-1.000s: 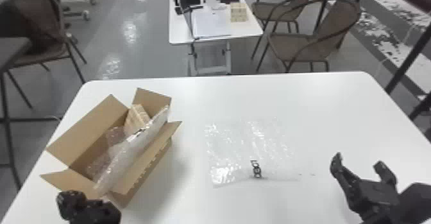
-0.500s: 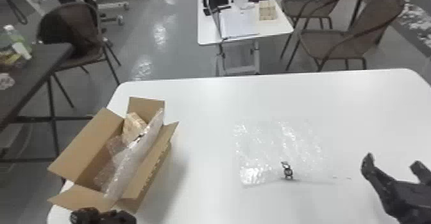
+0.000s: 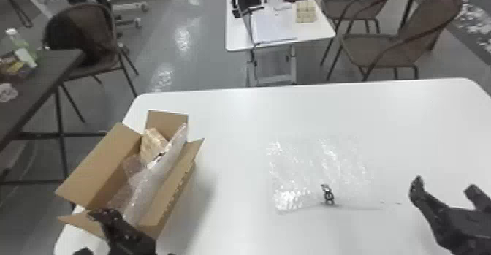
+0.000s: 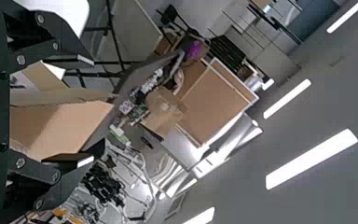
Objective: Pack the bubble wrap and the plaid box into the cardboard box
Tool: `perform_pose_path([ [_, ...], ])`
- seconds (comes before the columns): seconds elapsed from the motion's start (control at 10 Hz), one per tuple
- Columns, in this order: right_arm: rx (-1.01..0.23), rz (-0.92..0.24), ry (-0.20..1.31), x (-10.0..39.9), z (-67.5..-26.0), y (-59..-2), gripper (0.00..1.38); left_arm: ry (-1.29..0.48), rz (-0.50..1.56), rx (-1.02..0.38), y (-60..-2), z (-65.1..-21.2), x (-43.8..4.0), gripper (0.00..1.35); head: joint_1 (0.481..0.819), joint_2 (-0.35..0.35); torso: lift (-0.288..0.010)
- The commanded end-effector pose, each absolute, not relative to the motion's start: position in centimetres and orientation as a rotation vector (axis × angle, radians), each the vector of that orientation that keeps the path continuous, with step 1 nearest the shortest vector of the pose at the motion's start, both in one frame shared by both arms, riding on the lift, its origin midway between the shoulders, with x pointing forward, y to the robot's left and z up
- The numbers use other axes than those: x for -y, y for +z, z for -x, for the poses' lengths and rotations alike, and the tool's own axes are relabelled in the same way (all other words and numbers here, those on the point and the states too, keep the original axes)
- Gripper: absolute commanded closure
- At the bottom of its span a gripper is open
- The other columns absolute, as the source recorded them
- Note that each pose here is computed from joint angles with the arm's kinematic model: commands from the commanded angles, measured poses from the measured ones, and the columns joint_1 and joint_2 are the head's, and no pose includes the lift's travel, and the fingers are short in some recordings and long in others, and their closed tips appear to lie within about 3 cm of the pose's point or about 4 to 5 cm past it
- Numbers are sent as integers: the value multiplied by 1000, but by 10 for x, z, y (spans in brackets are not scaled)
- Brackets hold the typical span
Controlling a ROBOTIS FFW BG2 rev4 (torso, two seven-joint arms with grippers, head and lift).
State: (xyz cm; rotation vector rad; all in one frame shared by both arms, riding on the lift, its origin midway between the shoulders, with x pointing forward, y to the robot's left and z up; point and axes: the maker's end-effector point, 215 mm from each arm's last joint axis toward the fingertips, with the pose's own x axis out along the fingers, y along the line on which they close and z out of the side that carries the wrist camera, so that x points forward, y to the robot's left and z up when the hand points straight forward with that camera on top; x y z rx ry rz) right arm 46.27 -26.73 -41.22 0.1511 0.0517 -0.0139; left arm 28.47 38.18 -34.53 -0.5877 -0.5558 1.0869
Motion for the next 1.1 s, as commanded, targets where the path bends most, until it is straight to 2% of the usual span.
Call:
perform_pose_path([
  [0.0,-46,-152,-9,265,-462,-409,245,1013,439,602,-309,-290,-383,-2,695,173,-102],
  [0.2,-30,-140,6,258,-459,-398,245,865,300,599,-274,-309,-368,-2,695,171,-102],
  [0.5,-15,-81,75,244,-450,-382,245,552,74,500,-255,-344,-329,-2,695,133,-102],
  [0.7,-44,-54,105,240,-431,-392,245,366,-15,374,-281,-346,-299,21,695,95,-102],
  [1.0,-121,-37,107,241,-395,-413,245,285,-77,163,-335,-323,-297,81,695,80,-102],
])
